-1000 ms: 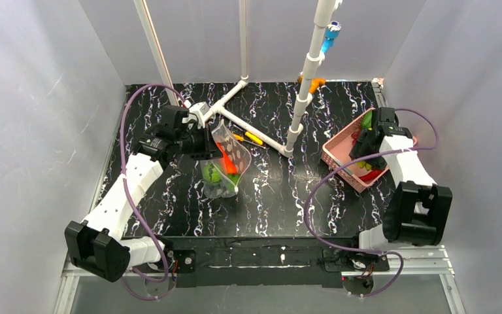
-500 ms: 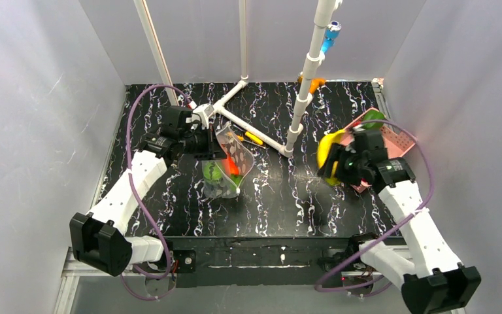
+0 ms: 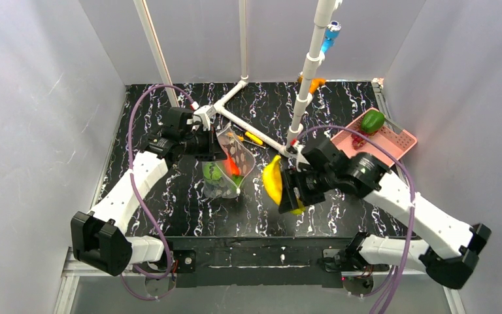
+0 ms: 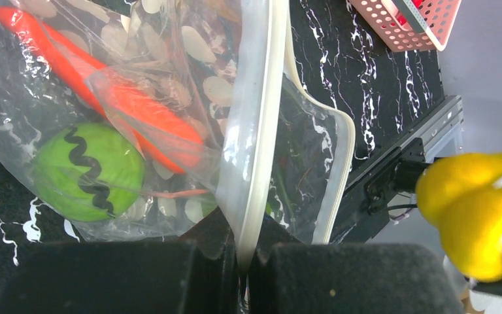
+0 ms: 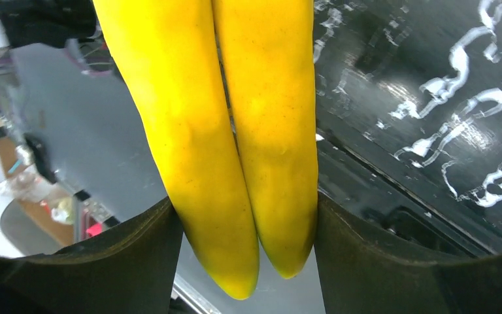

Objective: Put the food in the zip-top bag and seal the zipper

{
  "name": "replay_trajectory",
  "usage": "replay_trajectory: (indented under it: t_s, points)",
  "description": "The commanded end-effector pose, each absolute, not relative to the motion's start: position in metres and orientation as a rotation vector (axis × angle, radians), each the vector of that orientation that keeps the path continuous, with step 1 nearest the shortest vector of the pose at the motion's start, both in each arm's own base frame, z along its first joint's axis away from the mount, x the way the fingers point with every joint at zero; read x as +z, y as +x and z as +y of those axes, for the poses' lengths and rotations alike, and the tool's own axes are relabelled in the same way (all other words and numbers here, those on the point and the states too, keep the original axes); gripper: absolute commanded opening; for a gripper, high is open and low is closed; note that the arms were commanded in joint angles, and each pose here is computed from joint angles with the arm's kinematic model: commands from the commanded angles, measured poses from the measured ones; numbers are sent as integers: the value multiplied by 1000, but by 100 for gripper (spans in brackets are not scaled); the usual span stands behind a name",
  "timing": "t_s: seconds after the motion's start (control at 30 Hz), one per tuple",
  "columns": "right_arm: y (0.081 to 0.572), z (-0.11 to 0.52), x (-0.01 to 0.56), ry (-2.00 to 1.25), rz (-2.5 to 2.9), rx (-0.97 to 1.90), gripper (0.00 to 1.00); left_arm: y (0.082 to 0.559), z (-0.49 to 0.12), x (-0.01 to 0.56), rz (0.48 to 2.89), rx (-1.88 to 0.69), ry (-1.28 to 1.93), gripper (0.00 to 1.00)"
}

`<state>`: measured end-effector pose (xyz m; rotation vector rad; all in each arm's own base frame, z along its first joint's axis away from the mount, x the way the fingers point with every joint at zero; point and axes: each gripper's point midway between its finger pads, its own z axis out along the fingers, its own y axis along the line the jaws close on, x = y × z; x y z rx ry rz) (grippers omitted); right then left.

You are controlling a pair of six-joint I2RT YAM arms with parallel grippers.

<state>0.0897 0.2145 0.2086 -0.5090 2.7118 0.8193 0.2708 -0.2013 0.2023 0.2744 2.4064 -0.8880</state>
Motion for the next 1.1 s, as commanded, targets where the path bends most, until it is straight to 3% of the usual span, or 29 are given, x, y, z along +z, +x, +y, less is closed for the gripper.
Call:
replay_trajectory:
  t_s: [0.0, 0.27, 0.57, 0.73, 1.07]
  points:
    - [80, 250, 263, -721, 2667, 993, 26, 268, -201, 206, 2352, -864, 344, 0]
    - [72, 306, 294, -942, 2690, 1276, 27, 267, -200, 213, 2296, -839, 365, 0]
    - [122, 319, 261, -899, 2844, 923, 25, 263, -204, 217, 2277, -850, 393, 0]
    - [157, 293, 238, -799, 2902, 523, 22, 262, -201, 219, 2257, -819, 406, 0]
    - [184, 290, 229, -842, 2916, 275, 22, 256, -207, 227, 2225, -862, 444, 0]
